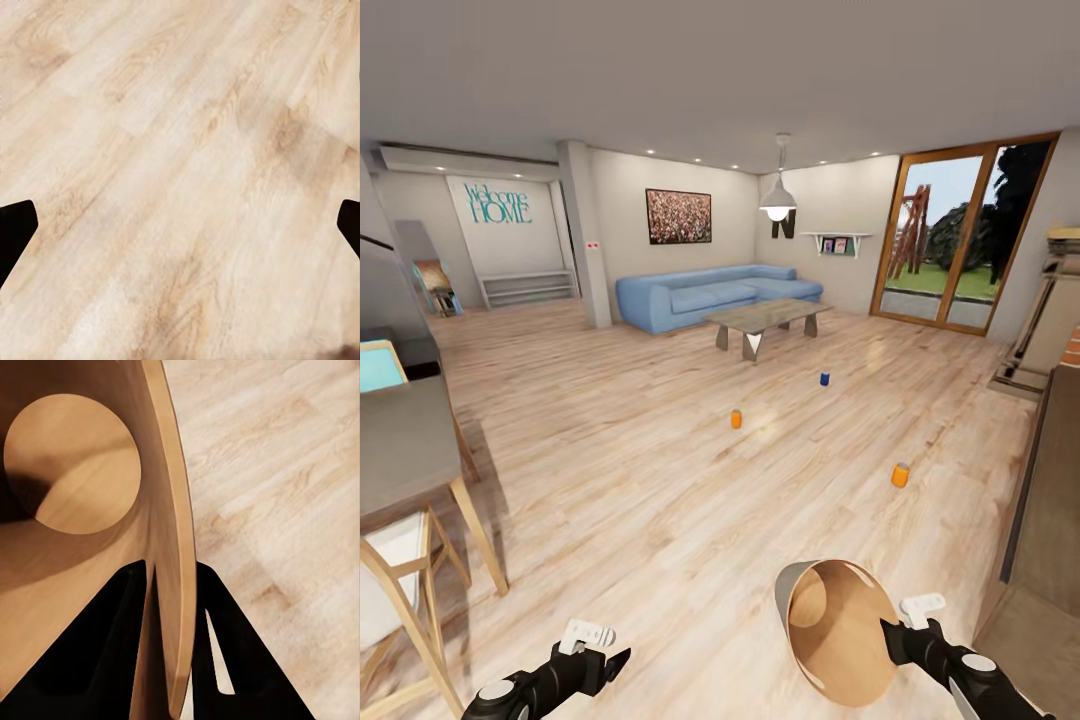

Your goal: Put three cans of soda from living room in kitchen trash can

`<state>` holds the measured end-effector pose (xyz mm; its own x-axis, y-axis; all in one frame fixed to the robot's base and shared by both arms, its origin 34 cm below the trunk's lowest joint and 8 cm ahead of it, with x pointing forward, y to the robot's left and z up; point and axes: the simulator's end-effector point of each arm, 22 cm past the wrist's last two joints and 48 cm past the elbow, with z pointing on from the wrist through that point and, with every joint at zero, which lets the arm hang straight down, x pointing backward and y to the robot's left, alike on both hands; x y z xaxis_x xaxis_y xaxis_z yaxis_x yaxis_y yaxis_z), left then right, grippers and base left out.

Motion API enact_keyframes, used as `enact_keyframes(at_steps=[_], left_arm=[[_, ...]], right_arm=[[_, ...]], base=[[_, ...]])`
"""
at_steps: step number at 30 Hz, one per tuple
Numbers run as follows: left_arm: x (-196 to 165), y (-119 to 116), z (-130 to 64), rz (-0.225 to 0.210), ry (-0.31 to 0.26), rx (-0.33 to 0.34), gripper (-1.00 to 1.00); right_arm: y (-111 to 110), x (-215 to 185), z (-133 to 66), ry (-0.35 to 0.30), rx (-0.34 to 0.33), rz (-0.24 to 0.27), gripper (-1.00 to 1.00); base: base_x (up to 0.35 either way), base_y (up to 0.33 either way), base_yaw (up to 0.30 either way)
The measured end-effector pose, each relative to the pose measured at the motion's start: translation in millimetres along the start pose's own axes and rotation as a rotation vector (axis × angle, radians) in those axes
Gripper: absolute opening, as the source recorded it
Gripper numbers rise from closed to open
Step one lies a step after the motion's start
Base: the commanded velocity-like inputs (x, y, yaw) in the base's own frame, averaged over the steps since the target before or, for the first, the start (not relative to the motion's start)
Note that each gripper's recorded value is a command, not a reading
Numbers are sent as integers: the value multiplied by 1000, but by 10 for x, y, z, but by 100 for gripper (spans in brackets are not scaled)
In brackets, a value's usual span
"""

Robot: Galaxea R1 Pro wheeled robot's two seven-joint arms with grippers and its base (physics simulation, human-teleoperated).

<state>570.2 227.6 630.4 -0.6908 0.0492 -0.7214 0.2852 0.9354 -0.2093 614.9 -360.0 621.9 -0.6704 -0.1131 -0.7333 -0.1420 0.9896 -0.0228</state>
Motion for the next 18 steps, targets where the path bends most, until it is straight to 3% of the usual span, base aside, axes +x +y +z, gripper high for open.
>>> enact_keyframes(at_steps=[18], left_arm=[[-221, -65, -191, -1, 1, 1, 100]], right_arm=[[53, -240, -255, -23, -7, -13, -100]], base=[[0, 0, 0]])
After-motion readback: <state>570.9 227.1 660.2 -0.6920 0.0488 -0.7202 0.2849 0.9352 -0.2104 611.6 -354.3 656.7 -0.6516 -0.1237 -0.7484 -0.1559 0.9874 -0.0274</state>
